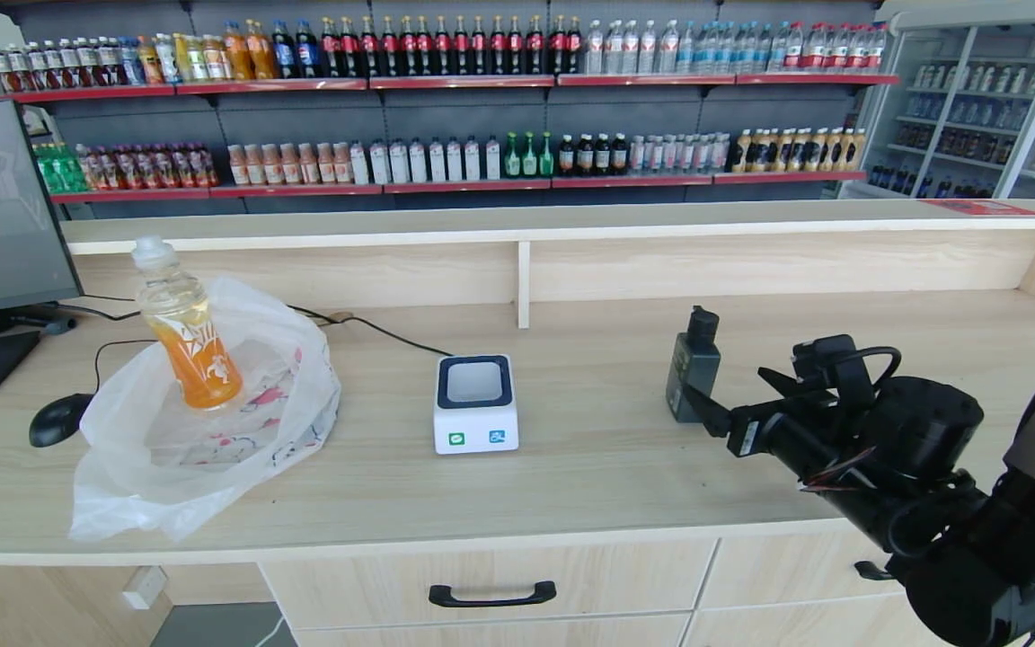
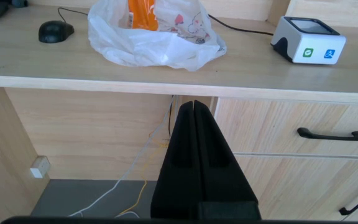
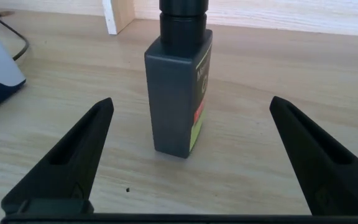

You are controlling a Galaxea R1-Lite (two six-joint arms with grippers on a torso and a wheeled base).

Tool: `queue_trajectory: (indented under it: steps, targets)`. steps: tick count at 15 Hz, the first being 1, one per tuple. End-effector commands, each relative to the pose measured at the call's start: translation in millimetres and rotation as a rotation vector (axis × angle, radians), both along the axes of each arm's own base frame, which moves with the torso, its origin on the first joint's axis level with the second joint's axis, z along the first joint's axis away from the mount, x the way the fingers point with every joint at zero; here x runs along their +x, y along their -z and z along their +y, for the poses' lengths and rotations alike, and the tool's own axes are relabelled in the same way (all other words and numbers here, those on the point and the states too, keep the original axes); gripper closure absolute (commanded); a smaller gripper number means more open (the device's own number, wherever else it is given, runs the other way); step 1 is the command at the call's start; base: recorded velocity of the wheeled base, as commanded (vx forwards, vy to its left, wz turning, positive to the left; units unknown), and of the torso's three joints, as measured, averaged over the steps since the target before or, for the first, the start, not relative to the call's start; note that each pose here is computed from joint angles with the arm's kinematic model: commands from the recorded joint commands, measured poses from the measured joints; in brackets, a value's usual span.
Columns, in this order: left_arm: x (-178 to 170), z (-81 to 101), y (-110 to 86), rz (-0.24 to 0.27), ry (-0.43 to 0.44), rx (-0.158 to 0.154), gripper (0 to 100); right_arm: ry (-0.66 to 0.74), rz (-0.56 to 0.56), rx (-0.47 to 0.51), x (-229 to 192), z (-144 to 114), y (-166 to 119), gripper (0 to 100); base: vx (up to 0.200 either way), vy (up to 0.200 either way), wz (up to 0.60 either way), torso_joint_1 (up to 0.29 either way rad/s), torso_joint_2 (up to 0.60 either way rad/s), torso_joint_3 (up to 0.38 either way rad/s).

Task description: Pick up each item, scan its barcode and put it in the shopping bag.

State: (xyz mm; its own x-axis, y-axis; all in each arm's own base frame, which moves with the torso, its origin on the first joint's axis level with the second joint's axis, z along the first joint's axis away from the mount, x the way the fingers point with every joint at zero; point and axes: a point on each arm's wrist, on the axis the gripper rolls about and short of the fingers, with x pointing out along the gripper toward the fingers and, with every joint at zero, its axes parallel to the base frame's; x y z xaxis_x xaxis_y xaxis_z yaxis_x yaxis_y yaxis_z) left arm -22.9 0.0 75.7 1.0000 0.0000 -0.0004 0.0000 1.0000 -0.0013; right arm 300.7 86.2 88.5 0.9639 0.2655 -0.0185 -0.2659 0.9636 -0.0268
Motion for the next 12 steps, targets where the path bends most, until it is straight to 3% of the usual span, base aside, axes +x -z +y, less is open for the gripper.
queue_trajectory:
  steps: [1, 12]
  targets:
    - [0, 0.0, 0.0, 0.000, 0.000, 0.000, 100, -0.021, 0.024, -0.007, 5, 9, 11, 0, 0.000, 0.000, 0.00, 0.000, 0.00, 0.000]
    - [0, 0.0, 0.0, 0.000, 0.000, 0.000, 100, 0.058, -0.034, 0.040, 46, 25, 21, 0, 0.000, 0.000, 0.00, 0.000, 0.00, 0.000]
